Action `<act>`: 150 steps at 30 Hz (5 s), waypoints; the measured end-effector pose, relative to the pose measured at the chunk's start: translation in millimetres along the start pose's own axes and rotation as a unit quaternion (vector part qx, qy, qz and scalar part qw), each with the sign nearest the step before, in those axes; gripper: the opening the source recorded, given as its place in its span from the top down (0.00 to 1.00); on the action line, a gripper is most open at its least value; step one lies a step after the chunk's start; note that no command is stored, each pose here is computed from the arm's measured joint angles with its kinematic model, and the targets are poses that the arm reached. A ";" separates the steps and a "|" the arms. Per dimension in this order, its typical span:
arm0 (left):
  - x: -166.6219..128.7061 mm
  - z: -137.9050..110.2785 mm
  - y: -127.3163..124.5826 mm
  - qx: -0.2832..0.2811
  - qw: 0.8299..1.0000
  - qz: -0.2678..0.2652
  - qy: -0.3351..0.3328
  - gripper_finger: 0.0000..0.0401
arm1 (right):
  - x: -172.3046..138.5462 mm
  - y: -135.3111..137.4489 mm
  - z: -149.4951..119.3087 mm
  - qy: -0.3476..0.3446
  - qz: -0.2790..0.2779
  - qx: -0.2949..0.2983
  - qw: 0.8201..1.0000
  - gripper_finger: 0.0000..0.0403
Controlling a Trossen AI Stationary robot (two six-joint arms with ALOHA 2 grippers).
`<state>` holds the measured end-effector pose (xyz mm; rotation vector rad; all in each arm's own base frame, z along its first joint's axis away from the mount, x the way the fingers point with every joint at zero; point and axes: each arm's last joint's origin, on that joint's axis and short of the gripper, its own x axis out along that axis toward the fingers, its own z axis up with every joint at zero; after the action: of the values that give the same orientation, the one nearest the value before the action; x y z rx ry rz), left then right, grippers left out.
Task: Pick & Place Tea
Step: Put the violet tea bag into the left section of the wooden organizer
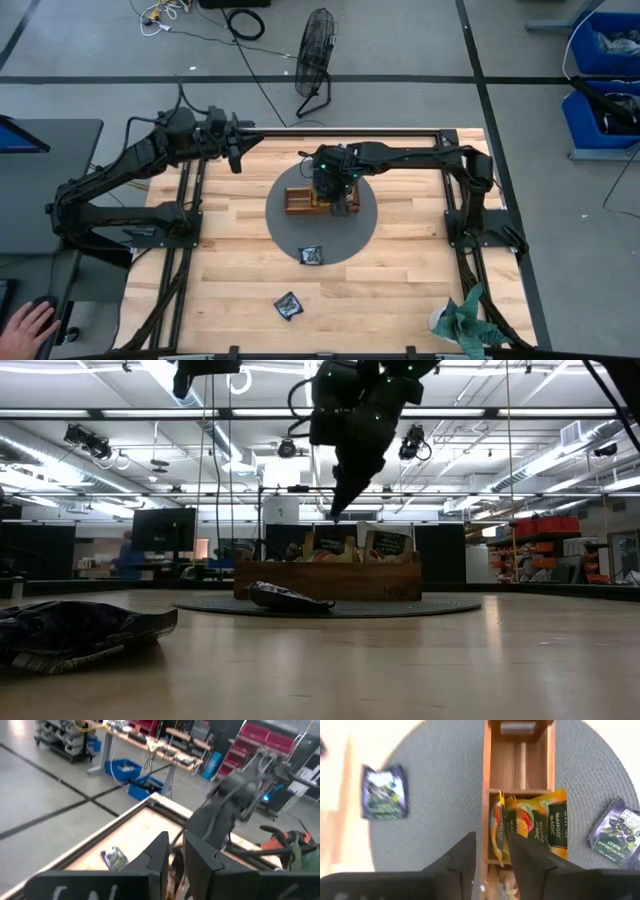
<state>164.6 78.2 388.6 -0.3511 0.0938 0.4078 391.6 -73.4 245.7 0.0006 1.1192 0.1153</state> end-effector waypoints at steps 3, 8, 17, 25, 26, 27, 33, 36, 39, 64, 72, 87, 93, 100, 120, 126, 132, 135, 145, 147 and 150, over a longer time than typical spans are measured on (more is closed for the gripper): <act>0.7 -5.0 -0.7 -0.001 1.000 0.001 0.023 0.86 | -8.9 2.9 3.8 -0.026 0.009 0.019 0.999 0.70; 1.0 -7.3 -6.7 0.021 0.999 -0.010 0.028 0.86 | -22.1 12.4 14.0 -0.083 0.020 0.010 0.996 0.84; 0.8 -11.7 -13.5 0.038 0.999 -0.009 0.038 0.86 | -53.3 25.6 28.6 -0.188 0.034 0.010 0.982 0.99; 7.2 -23.4 -21.9 0.038 0.998 -0.045 0.024 0.86 | -88.3 44.3 39.2 -0.279 0.024 -0.001 0.960 1.00; 8.9 -26.9 -21.5 0.033 0.998 -0.046 0.022 0.86 | -91.4 46.9 40.0 -0.286 0.023 0.000 0.958 1.00; 10.8 -30.5 -21.3 0.030 0.998 -0.048 0.020 0.86 | -93.4 49.3 41.0 -0.293 0.021 0.000 0.956 1.00; 18.6 -52.7 -20.0 0.005 0.998 -0.056 0.033 0.86 | -96.7 56.2 33.2 -0.323 0.017 0.021 0.946 1.00; 20.9 -63.0 -19.8 -0.006 0.997 -0.059 0.048 0.86 | -100.9 58.2 20.2 -0.364 0.019 0.044 0.930 1.00; 20.9 -67.0 -22.7 -0.012 0.996 -0.067 0.054 0.86 | -105.0 62.3 1.0 -0.404 0.007 0.071 0.912 1.00; 14.4 -90.7 -41.0 0.013 0.985 -0.098 0.144 0.86 | -106.0 85.9 -150.3 -0.416 0.056 0.071 0.905 1.00; 10.6 -96.7 -48.8 0.022 0.980 -0.113 0.163 0.86 | -105.9 94.4 -153.8 -0.404 0.068 0.028 0.912 1.00; 12.5 -111.5 -50.9 0.040 0.986 -0.088 0.135 0.90 | -132.5 107.3 -179.4 -0.455 0.009 0.007 0.891 1.00; 19.9 -160.5 -40.5 -0.083 0.979 -0.119 0.140 0.97 | -116.8 108.4 -203.2 -0.459 0.024 0.065 0.886 1.00; 18.5 -194.2 -31.8 -0.199 0.956 -0.102 0.189 0.99 | -111.5 110.0 -216.5 -0.425 0.006 0.086 0.901 1.00; 38.9 -244.0 -42.8 -0.399 0.861 -0.037 0.313 0.76 | -105.8 110.3 -221.6 -0.390 -0.003 0.077 0.918 1.00; 47.9 -259.0 -42.1 -0.450 0.829 0.003 0.333 0.51 | -104.5 110.1 -222.9 -0.381 -0.006 0.077 0.921 1.00; 60.3 -270.5 -44.9 -0.475 0.816 -0.002 0.329 0.36 | -104.6 110.1 -222.9 -0.381 -0.006 0.077 0.921 1.00; 66.3 -276.6 -46.2 -0.478 0.814 -0.009 0.330 0.34 | -104.6 110.1 -222.9 -0.381 -0.006 0.077 0.921 1.00; 82.3 -294.0 -48.4 -0.497 0.798 -0.001 0.340 0.33 | -104.5 110.1 -222.9 -0.381 -0.006 0.077 0.921 1.00; 88.7 -295.0 -52.6 -0.494 0.796 -0.005 0.349 0.33 | -104.6 110.1 -222.9 -0.381 -0.006 0.077 0.921 1.00; 98.8 -297.4 -58.9 -0.485 0.796 -0.015 0.362 0.33 | -104.6 110.0 -222.9 -0.381 -0.006 0.078 0.921 1.00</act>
<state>273.0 -40.5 113.2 -1.5302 0.6439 0.2382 136.3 13.4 248.6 0.1682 0.3425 0.0076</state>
